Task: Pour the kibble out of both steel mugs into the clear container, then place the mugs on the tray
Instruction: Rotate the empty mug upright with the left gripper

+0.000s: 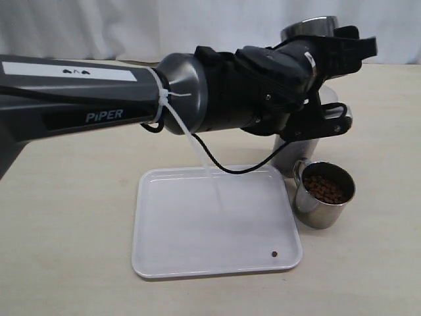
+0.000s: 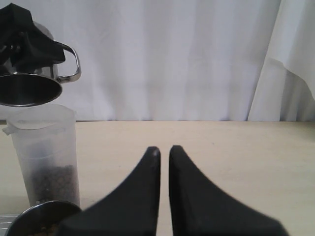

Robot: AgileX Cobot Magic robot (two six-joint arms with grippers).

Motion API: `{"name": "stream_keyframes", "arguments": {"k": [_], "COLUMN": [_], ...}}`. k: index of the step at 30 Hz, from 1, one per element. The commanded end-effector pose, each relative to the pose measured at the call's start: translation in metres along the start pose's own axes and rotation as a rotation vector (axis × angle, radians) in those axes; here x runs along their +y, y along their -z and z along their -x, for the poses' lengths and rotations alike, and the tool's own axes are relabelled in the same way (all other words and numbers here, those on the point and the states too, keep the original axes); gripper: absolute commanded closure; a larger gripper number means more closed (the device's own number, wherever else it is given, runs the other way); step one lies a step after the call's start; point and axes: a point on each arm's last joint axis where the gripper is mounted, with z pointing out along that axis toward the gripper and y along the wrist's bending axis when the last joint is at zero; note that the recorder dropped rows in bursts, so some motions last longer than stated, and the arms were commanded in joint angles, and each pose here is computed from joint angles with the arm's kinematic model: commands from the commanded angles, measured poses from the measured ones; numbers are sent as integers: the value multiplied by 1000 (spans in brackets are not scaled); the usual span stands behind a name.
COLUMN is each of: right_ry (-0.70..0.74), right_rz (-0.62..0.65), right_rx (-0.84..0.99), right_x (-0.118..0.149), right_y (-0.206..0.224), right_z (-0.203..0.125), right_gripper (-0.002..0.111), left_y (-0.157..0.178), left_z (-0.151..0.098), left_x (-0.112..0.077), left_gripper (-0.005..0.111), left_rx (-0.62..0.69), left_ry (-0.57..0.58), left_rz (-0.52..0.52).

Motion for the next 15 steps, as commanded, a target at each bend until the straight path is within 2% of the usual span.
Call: {"name": "stream_keyframes", "arguments": {"k": [1,9,15], "right_ry": [-3,-3,-3], "right_rz": [3,3,3], "right_rx": [-1,-1,-1], "right_x": [0,0,0], "right_y": [0,0,0], "right_z": [-1,-1,-1], "right_gripper": [103,103,103], "left_y": [4,14,23], "left_z": [-10,-39,-62], "left_x": [-4,-10,-17], "left_gripper": [107,107,107], "left_rx": [-15,-18,-75], "left_ry": [162,399,682], "left_rz": [-55,-68,-77]}}
